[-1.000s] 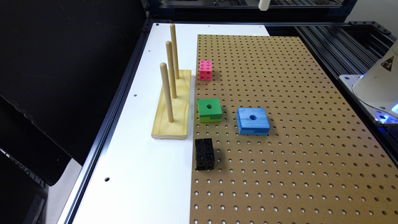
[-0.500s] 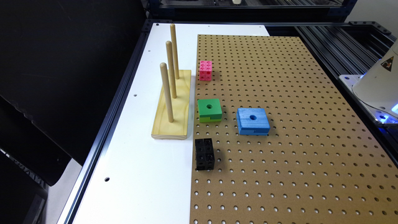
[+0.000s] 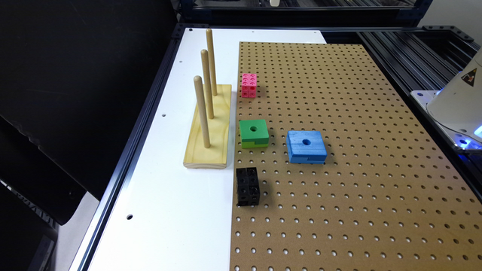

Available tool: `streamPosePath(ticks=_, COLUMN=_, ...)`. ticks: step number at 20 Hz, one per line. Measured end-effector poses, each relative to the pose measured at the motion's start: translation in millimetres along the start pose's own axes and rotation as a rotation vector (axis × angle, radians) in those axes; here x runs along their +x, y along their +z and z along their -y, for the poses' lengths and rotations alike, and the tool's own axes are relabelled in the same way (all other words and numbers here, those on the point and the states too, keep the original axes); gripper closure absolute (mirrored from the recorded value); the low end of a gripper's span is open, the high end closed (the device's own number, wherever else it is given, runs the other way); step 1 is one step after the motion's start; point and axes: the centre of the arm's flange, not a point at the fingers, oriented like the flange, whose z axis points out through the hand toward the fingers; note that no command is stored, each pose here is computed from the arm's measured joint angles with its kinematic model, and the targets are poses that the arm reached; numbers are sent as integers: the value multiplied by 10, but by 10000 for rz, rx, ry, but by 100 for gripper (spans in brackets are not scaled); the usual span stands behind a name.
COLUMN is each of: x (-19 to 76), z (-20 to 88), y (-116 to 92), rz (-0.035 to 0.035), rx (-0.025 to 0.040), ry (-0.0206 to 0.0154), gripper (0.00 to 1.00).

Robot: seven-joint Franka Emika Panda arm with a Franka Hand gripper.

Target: Pick up pink block.

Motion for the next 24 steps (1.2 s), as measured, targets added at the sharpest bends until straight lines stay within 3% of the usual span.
streamPosePath(ticks=4, x=62, z=33, y=274, rz=67, rx=-3, ry=-3, gripper=0)
streamPosePath(ticks=8, x=74, z=41, y=324, rz=81, rx=-3, ry=-6, gripper=0)
streamPosePath(ticks=11, x=60, z=32, y=484, rz=175, rx=-45, ry=-6, gripper=0)
streamPosePath(ticks=15, x=97, z=52, y=779, rz=144, rx=13, ry=-7, gripper=0)
streamPosePath(ticks=19, x=110, z=62, y=824, rz=121, rx=35, ry=-11, gripper=0)
streamPosePath(ticks=22, x=102, z=59, y=918, rz=192, rx=6, ry=-13, gripper=0)
streamPosePath(ticks=24, x=113, z=67, y=1050, rz=200, rx=20, ry=-15, gripper=0)
